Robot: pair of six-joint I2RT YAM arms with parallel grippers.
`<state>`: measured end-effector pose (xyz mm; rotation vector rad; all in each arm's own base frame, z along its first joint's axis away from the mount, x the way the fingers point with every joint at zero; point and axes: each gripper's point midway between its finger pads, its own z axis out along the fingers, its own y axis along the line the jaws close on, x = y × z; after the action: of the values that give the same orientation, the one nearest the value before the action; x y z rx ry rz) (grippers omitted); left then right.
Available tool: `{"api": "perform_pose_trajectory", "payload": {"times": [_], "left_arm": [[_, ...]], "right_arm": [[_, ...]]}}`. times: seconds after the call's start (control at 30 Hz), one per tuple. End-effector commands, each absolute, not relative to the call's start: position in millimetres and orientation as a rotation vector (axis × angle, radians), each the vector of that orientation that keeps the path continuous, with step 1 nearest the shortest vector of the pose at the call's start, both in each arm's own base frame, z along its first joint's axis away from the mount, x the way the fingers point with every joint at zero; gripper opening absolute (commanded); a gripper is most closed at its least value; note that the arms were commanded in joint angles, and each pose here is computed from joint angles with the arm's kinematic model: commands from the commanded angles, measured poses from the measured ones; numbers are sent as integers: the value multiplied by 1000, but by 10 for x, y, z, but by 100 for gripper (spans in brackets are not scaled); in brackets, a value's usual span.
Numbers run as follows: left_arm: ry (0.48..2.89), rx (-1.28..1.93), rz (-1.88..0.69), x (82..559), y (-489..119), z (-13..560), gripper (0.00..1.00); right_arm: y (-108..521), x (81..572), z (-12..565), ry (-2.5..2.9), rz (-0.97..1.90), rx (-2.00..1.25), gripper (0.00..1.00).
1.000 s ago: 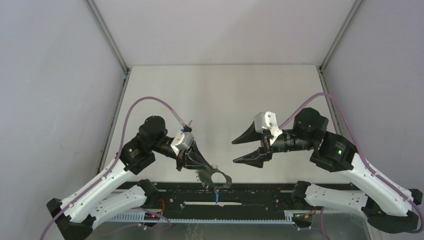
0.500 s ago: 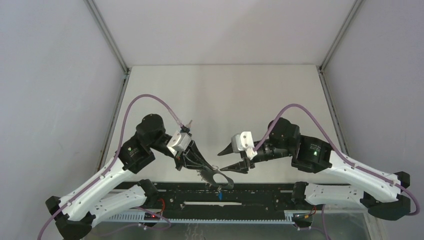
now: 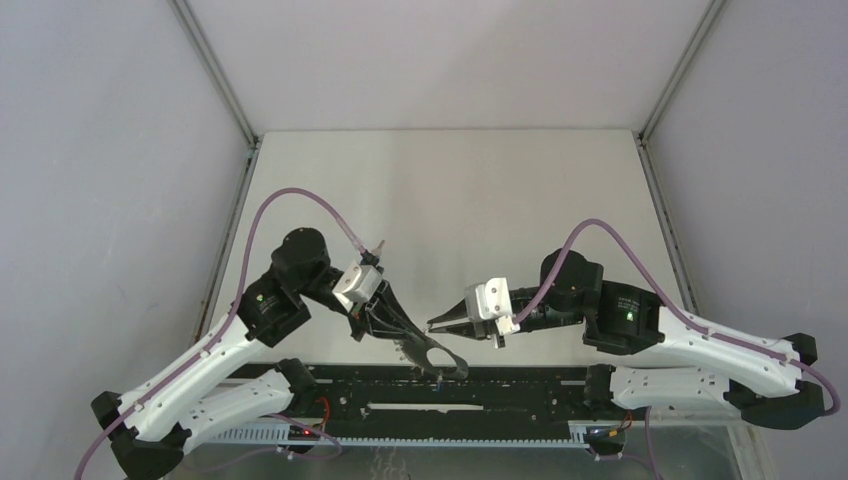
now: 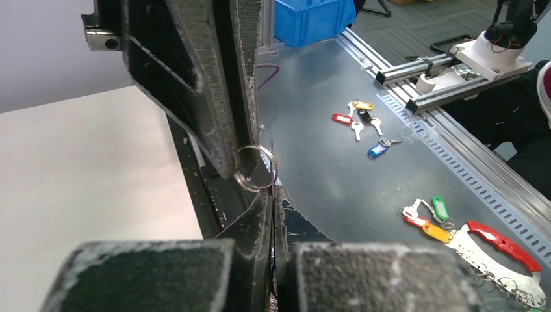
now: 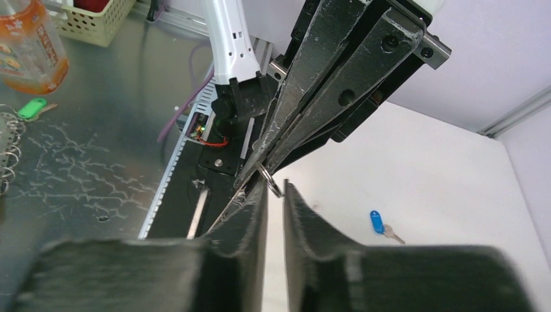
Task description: Put the keys on the keyring
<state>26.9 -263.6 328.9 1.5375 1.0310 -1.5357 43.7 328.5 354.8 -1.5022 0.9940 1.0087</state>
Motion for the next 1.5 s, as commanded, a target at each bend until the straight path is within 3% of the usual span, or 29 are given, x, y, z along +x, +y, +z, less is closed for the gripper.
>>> {"api": "perform_pose_trajectory", "payload": {"times": [0.0,0.13,0.23,0.43,0.47,0.63,0.8,1.03,1.37,1.47], "left_arm": [[925,1537,-1511,230,-2620,3570,0],[926,1534,-1506,236,-2621,3561,0],[938,1525,-1488,269,-2635,3543,1],[1057,1446,-1227,707,-2659,3365,58],[1058,1457,-1151,788,-2643,3317,64],[1076,1496,-931,978,-2525,3266,74],[1039,1526,-853,979,-2442,3358,73],[999,1588,-968,741,-2425,3328,63],[1051,1467,-949,964,-2557,3413,53],[1049,1475,-977,917,-2558,3400,45]], "right_arm": [[3289,345,3663,927,1043,-1498,14],[3250,273,3607,927,1068,-1535,2],[3221,276,3595,949,1070,-1530,0],[3197,454,3611,1134,1041,-1427,0],[3195,497,3594,1181,1027,-1415,0],[3201,651,3506,1389,981,-1357,0],[3185,758,3502,1473,937,-1310,0],[3180,875,3551,1536,931,-1225,0],[3297,987,3429,1726,835,-1255,0],[3333,1021,3329,1794,780,-1283,0]]}}
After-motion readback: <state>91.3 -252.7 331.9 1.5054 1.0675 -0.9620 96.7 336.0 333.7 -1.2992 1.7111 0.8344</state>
